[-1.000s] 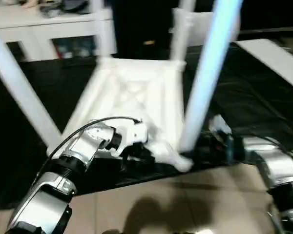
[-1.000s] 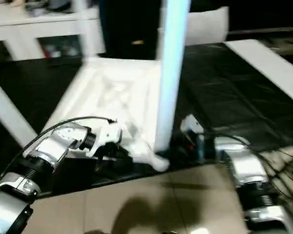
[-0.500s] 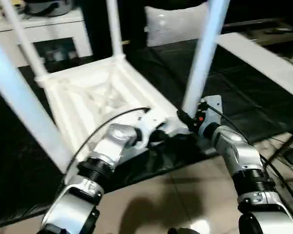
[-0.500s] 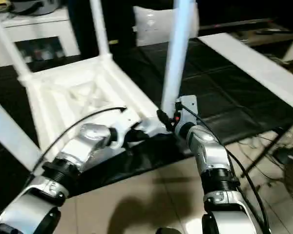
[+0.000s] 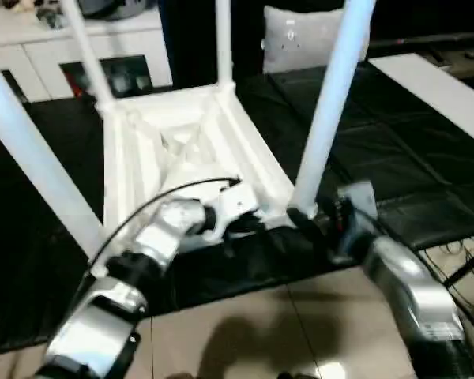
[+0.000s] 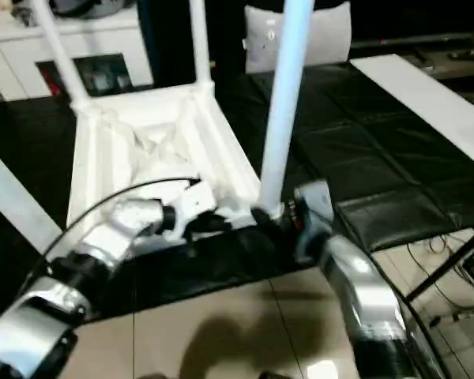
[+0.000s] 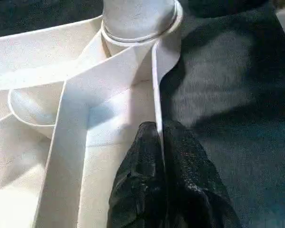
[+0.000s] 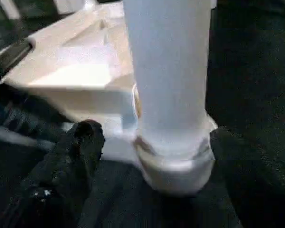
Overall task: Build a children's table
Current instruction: Rotate leg to tighten
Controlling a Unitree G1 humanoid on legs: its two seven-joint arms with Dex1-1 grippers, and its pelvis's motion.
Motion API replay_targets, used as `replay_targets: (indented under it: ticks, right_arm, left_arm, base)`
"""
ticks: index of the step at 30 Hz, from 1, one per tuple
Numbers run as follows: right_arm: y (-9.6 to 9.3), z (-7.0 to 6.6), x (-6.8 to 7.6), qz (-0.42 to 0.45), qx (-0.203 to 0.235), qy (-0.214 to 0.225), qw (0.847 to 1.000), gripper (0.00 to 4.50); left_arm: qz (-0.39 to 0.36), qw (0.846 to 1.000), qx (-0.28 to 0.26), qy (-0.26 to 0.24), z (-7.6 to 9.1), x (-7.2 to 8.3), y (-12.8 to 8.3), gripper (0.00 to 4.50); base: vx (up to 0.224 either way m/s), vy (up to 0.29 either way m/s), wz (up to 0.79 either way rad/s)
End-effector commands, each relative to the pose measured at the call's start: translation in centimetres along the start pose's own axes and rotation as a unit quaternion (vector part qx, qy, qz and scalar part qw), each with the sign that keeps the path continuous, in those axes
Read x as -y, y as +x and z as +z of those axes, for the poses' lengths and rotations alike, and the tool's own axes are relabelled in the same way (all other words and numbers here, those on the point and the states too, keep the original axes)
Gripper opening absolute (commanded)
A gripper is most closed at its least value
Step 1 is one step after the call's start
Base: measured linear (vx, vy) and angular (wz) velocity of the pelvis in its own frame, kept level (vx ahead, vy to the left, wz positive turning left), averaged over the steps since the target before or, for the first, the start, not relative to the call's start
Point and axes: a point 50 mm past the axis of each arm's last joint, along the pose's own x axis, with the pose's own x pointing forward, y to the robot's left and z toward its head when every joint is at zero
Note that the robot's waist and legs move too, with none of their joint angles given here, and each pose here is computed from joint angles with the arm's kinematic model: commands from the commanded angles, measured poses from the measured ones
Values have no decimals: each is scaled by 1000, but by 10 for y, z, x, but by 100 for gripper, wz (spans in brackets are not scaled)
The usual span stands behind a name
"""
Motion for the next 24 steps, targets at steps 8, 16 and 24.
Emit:
replay_targets:
  ticks: [8,16,24]
  right_arm:
    - [-16,11,-12,-13,15,-28,999,442]
    - [-17,0,-26,-25,-52,-41,998,450]
    - [-9,-2,-23,-45,-47,-88,994,450]
  left_arm:
    - [58,998,17,19,5,-24,-16,0]
    - [116,977,164,-71,1,-8,-27,97]
    - [242,934,215,-151,-5,6,-50,146]
  base:
    - [0,0,0]
    - [0,0,0]
    - [-2,-2,3]
